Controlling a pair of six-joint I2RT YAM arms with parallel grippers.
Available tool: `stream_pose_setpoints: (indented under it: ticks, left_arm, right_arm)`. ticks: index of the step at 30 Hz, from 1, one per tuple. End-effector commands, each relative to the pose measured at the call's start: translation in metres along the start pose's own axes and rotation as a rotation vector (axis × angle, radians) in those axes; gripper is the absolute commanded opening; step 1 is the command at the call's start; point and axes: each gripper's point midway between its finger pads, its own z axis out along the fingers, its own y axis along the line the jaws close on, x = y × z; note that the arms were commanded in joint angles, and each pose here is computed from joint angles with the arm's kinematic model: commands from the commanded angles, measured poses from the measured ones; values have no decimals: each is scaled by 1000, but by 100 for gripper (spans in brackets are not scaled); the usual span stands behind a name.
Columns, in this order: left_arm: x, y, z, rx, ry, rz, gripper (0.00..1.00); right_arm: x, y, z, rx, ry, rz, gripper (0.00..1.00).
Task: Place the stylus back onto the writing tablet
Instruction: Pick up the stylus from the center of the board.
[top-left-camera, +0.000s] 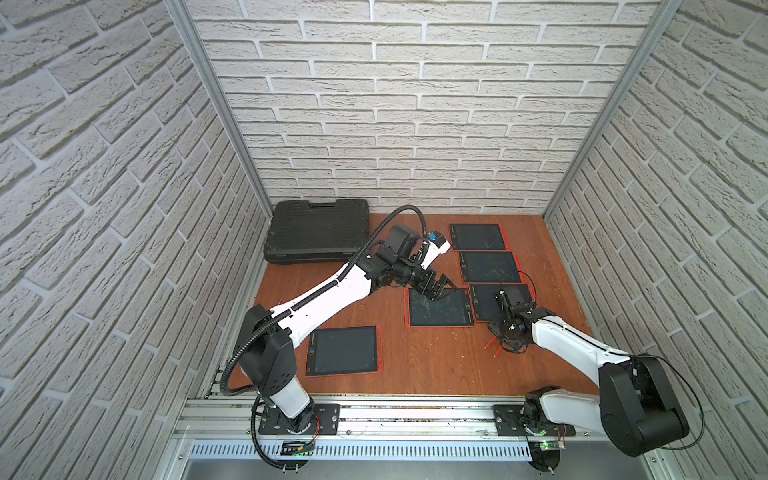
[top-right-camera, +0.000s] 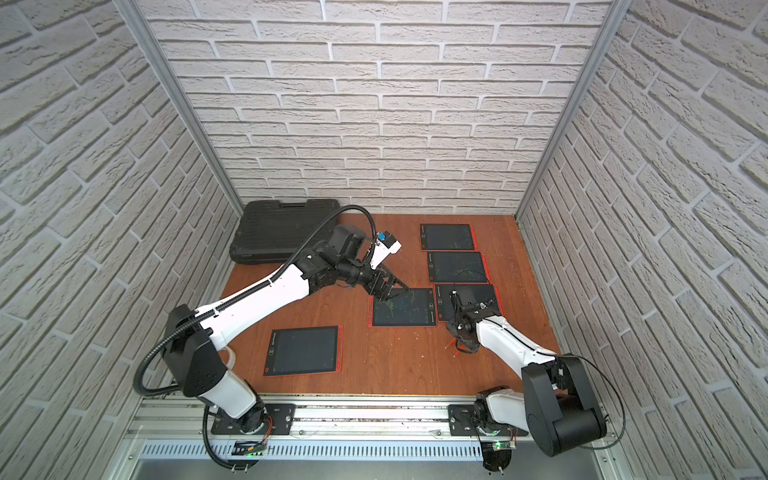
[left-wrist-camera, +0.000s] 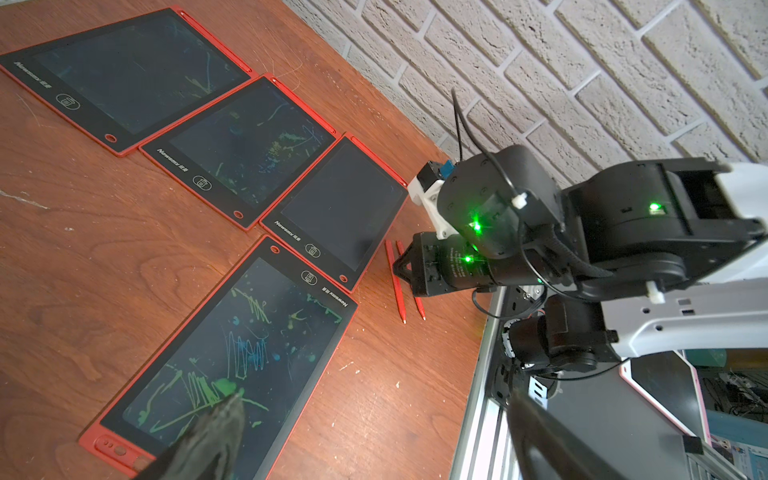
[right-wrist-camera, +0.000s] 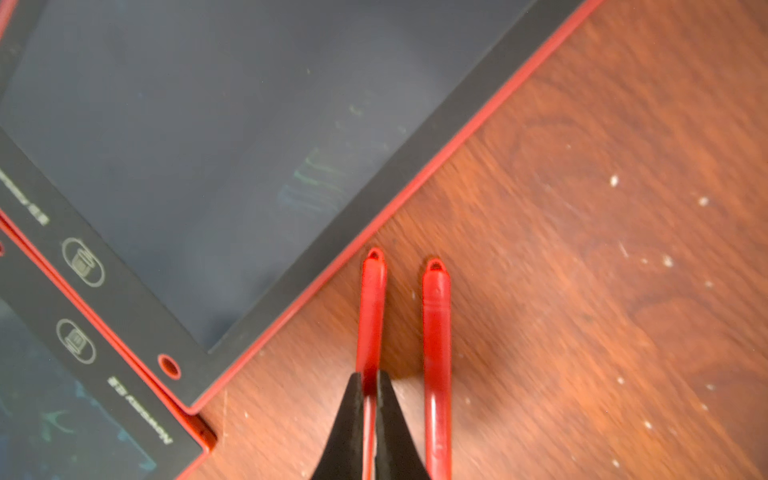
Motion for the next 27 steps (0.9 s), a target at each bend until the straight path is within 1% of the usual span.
stream_pose_setpoints:
  ticks: [1,7,15,27]
  left_arm:
    - [-3,-2,2,2,-4,21,98]
    - [-3,-2,2,1,-3,22,98]
    - [-4,-2,0,-5,-6,26,98]
    - [-4,-1,0,-8,-2,26,98]
  right_arm:
    - [-1,-2,-6,10,-34,-56,10]
    - [1,4,-5,22,-27,-105,10]
    - [2,-7,-2,100,-36,-88,12]
    - [7,-6,6,105,-7,-98,16]
